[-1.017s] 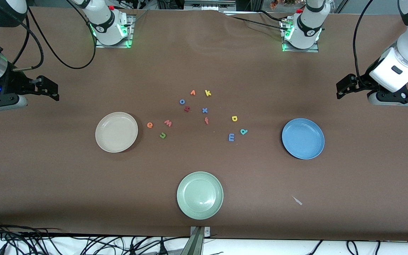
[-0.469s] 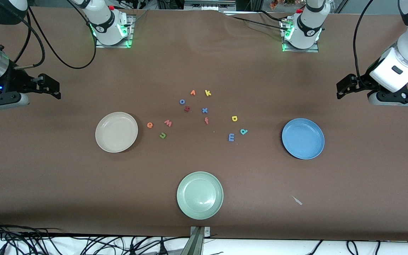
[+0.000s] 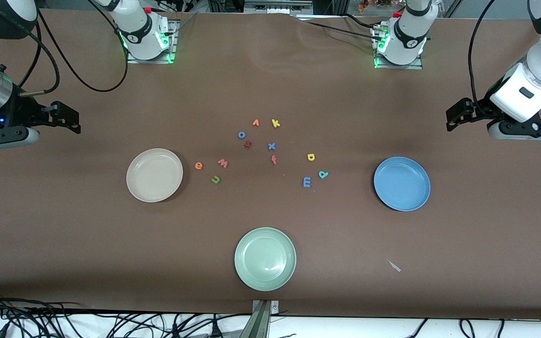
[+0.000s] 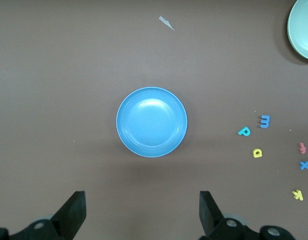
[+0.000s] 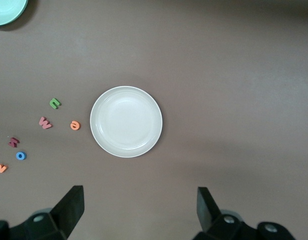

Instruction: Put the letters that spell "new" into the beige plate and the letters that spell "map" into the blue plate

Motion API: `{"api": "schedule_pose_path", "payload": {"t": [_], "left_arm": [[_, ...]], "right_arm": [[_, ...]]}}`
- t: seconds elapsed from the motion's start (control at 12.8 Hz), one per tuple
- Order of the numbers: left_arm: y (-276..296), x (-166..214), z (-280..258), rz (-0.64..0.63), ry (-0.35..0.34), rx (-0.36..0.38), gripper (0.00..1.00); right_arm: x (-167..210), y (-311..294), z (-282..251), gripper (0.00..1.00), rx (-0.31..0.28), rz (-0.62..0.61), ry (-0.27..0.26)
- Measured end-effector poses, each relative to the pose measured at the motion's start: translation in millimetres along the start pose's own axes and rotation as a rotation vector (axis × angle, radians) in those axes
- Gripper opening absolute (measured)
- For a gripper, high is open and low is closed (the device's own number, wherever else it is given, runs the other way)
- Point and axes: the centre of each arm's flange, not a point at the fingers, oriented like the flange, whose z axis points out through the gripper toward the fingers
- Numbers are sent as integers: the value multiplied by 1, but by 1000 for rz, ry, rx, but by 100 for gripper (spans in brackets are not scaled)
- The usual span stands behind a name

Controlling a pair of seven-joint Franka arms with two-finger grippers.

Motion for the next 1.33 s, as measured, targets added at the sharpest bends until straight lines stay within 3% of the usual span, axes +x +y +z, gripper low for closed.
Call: {"api": "schedule_pose_path", "payload": {"t": [1.33], "left_arm": [[1,-1,1,2,-10,1,100]], "right_arm": [[6,-6,10,100,3,-11,-11]]}}
